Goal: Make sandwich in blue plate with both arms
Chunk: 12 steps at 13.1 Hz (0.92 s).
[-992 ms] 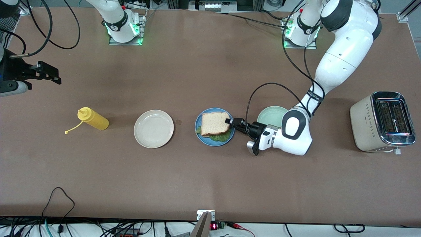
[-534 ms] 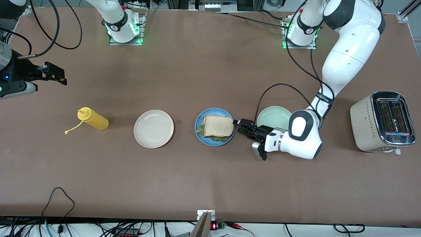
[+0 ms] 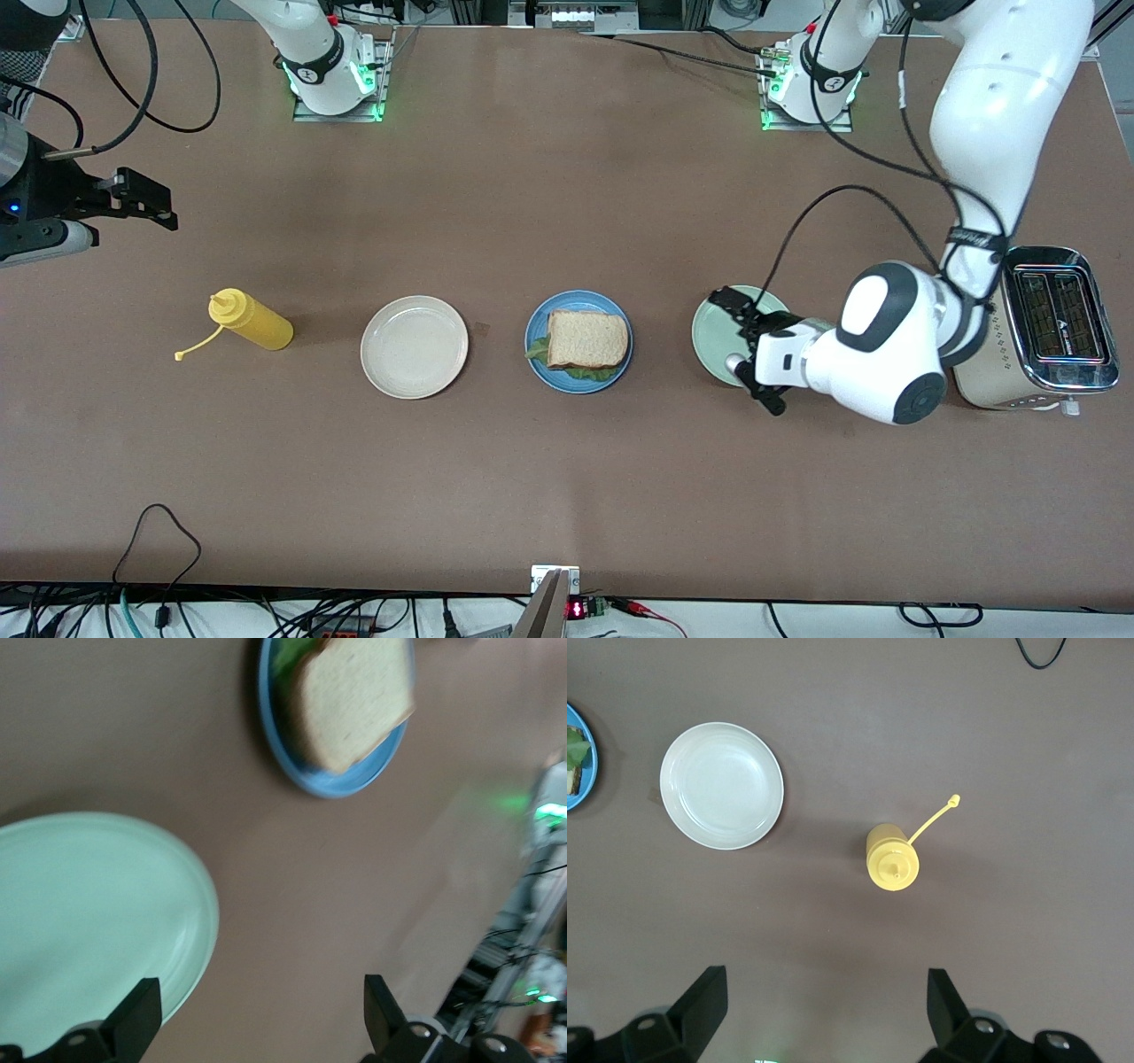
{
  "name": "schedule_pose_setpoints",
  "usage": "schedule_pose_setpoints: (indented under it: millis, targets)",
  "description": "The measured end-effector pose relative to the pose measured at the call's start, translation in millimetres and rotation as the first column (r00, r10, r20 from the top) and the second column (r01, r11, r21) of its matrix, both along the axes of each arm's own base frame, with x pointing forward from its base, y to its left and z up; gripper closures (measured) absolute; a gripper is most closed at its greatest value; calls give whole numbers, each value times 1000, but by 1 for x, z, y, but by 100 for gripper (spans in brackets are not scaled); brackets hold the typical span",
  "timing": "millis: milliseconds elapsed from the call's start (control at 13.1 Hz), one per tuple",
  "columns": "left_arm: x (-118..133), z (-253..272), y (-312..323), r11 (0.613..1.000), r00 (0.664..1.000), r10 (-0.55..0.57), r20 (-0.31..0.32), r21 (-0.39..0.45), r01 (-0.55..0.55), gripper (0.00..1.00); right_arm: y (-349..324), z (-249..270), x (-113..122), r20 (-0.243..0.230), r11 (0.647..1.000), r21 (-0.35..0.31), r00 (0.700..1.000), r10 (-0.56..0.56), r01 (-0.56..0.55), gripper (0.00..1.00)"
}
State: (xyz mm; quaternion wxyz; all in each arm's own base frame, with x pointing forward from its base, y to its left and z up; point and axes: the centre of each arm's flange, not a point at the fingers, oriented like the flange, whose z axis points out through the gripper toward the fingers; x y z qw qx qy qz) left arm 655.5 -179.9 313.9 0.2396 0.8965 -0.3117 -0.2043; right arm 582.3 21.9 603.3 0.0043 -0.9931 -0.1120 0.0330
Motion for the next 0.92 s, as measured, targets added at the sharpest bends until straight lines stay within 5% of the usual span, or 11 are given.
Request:
schedule_pose_setpoints:
  millis: [305,458,686,915]
  targets:
    - [-13,79,36,955,992,-103,78,288,76,0,0,2,4,36,1000,1,999,-1,1,0]
    - [-19,134,51,921,987,-45,154,389,-18,0,0,3,5,43,1000,1,999,-1,1,0]
    - [-34,218,102,846,933,225,281,418,-330,0,0,5,5,49,1000,1,999,-1,1,0]
    - [-55,269,139,783,844,328,424,378,-495,0,-2,6,7,66,1000,2,998,-4,4,0]
